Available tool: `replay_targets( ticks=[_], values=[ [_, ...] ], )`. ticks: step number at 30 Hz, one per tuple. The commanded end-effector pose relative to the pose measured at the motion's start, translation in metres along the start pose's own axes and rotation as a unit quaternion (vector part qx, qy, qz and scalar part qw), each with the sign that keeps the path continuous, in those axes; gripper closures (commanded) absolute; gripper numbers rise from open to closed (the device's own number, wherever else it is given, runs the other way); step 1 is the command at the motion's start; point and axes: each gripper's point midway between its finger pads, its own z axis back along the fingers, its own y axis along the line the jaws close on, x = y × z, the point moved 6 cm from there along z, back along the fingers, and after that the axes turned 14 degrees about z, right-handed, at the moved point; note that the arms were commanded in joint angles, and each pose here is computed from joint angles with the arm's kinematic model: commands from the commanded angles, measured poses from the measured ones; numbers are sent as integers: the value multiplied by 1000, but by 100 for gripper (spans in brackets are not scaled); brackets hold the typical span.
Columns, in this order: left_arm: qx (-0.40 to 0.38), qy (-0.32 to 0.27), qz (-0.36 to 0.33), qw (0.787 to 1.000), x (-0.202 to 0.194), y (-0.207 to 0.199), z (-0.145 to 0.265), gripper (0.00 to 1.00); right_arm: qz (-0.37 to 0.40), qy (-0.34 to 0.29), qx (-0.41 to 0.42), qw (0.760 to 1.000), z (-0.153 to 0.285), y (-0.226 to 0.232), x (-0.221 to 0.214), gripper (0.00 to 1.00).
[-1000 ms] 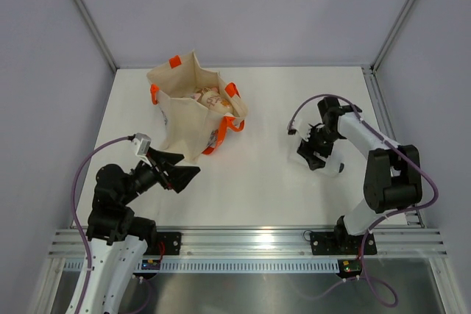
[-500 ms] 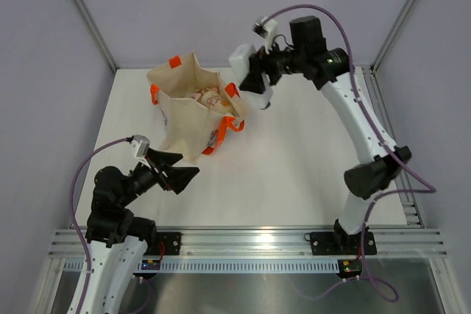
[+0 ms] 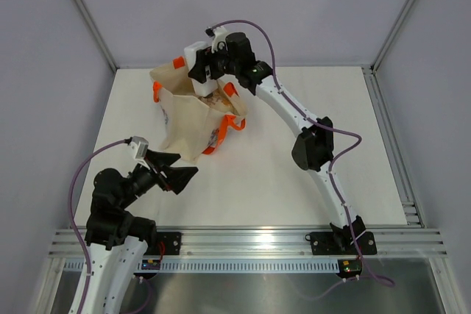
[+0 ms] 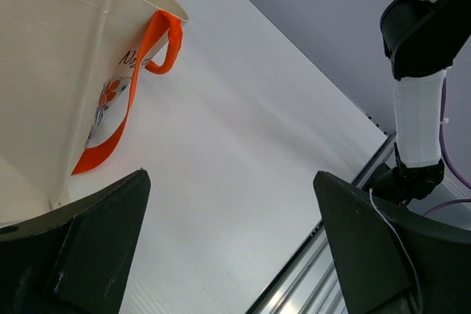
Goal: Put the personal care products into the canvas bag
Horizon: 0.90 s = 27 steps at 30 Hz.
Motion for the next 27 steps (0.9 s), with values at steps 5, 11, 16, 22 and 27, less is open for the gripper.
replay_targets(
  ticks=[5, 11, 16, 22, 27],
  values=[
    [-11, -3, -17, 1000, 5, -5, 0, 1, 93, -31, 85, 992, 10, 73, 16, 74],
    [-24, -14, -27, 999, 5, -9, 4, 1, 137, 2, 69, 988, 26, 71, 15, 62],
    [-30, -13, -30, 999, 5, -12, 5, 1, 206, 4, 30, 978, 38, 67, 33, 36],
    [-30, -20, -34, 999, 6, -12, 6, 1, 216, 18, 2, 976, 36, 58, 34, 5],
    [-29, -20, -34, 999, 6, -13, 7, 1, 202, 40, -4, 979, 29, 54, 21, 1]
  ],
)
